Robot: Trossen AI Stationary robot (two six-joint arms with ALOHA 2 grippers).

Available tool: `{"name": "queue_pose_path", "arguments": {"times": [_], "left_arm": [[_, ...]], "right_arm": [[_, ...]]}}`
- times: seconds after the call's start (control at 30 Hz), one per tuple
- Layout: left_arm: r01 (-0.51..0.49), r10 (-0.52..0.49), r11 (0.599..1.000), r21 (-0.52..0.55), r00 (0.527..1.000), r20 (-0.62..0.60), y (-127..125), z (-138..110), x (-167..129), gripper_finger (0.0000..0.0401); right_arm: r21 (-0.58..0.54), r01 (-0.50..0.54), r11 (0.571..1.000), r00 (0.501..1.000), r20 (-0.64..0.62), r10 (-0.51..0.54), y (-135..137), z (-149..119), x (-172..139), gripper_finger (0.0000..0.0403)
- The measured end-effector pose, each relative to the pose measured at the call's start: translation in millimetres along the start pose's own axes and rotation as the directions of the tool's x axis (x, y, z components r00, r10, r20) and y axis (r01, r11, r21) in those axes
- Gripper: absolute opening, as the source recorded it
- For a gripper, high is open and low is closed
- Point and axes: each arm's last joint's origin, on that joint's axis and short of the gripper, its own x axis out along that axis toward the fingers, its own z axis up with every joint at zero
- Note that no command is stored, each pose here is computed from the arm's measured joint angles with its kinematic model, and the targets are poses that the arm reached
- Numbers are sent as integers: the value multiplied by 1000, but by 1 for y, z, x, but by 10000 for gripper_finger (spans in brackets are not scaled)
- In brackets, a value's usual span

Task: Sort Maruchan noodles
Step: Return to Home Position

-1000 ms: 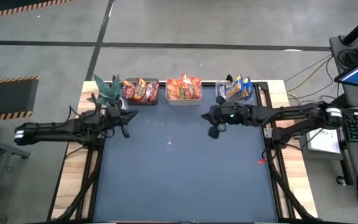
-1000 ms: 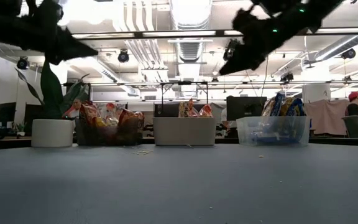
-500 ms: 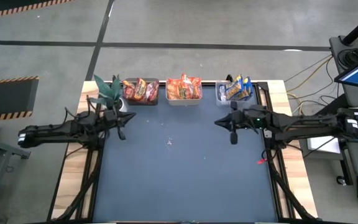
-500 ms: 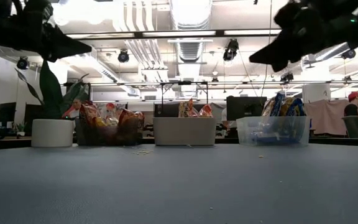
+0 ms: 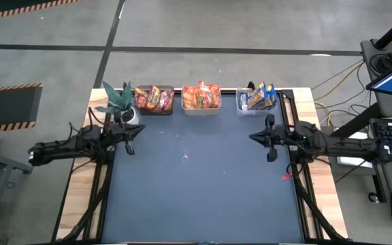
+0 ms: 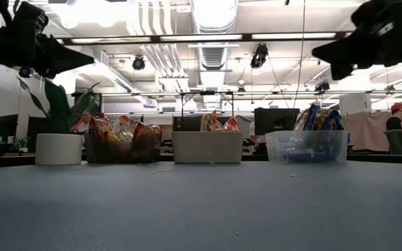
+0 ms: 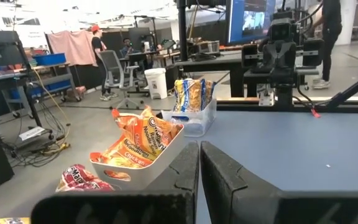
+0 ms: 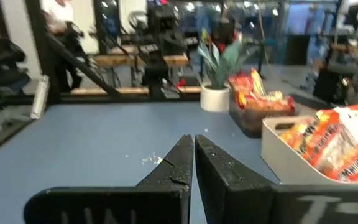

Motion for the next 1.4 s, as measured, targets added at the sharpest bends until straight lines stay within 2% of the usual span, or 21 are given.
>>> {"name": "queue_pose_path", "arguments": {"times": [0.17, 0.33, 0.4, 0.77, 0.97, 1.13, 1.4], "left_arm": [[2, -2, 1000, 2, 999, -34, -1, -8, 1, 0], [4, -3, 1000, 5, 999, -49, -2, -13, 2, 0], [4, -3, 1000, 4, 999, -47, -2, -13, 2, 0], [3, -4, 1000, -16, 998, -56, -3, -14, 3, 0], [3, -5, 1000, -24, 998, -65, -3, -14, 4, 0], [4, -5, 1000, -23, 998, -67, -3, -14, 4, 0], [4, -6, 1000, -23, 998, -67, -3, -14, 4, 0]], "right_arm": [[-13, -39, 999, 995, 95, 40, 3, -6, -13, 9], [-92, -31, 995, 981, 190, 48, 5, -13, -23, 9], [-106, -53, 993, 986, 152, 69, 6, -18, -22, 9], [-234, -182, 955, 963, 155, 221, 10, -18, -22, 9], [-121, -156, 980, 983, 81, 167, 8, -25, -19, 9], [-35, -163, 986, 987, 2, 163, 8, -33, -18, 9], [-19, -164, 986, 986, -30, 164, 8, -36, -17, 9]]}}
